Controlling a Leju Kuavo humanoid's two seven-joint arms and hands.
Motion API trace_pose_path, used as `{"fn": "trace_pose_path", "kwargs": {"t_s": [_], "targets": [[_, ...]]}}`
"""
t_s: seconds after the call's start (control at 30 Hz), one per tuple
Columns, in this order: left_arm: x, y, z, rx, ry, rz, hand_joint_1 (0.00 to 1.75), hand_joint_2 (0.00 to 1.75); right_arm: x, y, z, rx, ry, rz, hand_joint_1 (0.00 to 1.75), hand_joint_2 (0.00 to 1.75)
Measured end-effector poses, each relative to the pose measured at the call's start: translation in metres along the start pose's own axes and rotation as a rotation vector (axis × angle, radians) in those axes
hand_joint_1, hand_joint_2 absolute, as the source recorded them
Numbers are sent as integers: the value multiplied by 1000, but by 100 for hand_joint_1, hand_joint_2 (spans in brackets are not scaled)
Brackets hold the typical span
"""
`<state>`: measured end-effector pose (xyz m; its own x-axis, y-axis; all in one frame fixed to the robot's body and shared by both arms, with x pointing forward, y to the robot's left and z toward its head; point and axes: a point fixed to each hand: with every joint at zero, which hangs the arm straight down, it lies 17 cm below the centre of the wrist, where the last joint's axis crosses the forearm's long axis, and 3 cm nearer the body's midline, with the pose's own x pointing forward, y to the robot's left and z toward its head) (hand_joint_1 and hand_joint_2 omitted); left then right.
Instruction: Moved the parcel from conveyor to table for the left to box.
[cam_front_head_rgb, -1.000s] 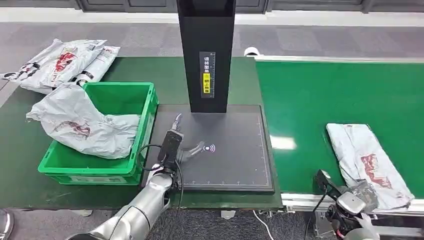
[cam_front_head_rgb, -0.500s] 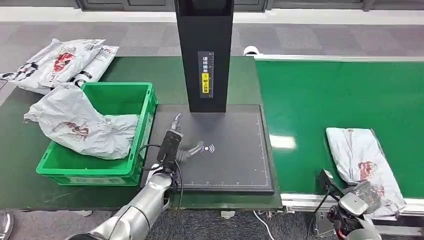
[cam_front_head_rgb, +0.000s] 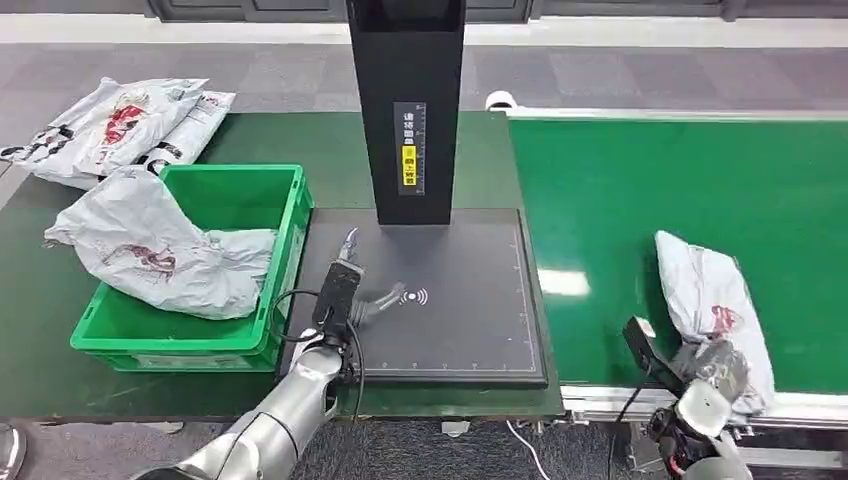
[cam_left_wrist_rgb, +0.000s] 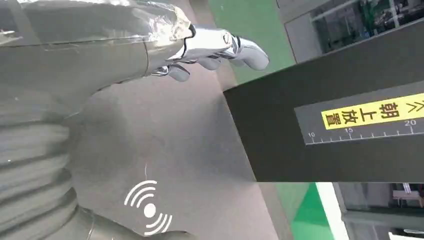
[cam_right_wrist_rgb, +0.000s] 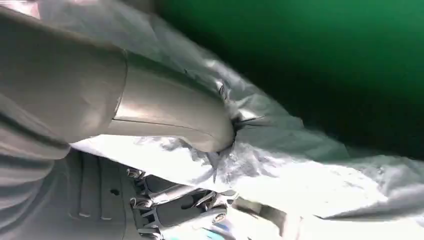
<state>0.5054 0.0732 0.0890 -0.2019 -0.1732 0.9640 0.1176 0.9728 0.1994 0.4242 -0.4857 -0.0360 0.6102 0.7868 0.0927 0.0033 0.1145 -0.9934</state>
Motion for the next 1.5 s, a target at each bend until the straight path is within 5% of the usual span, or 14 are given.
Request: {"fn": "trace_pose_path", "kwargs": {"t_s": [0.13, 0.27, 0.57, 0.8, 1.07, 1.1, 1.13, 1.17, 1.3, 1.5], "targets": [[0, 2, 0, 9, 0, -11, 0, 175, 92, -61, 3, -164, -264, -201, 175, 175], [1, 0, 0, 0, -10, -39, 0, 175, 183, -119, 48, -317, -527, -293, 175, 175], [7, -6, -2, -14, -23, -44, 0, 175, 235, -169, 114, -418, -539, -398, 175, 175], [9, -9, -3, -28, -32, -50, 0, 175, 279, -157, 142, -356, -637, -422, 175, 175], [12, -10, -4, -30, -39, -47, 0, 175, 356, -81, 211, -50, -853, -438, 175, 175], [12, -10, -4, -29, -39, -47, 0, 175, 362, -73, 217, -2, -876, -440, 154, 175], [13, -9, -5, -23, -39, -41, 0, 175, 368, -62, 225, 63, -904, -438, 35, 175], [14, -8, -6, -18, -42, -36, 0, 175, 374, -47, 239, 139, -943, -423, 0, 175], [20, 0, -11, 18, -49, -8, 0, 175, 380, 4, 281, 343, -1027, -329, 0, 175], [35, 18, -21, 94, -81, 26, 0, 175, 375, 24, 289, 358, -1045, -224, 0, 175]]}}
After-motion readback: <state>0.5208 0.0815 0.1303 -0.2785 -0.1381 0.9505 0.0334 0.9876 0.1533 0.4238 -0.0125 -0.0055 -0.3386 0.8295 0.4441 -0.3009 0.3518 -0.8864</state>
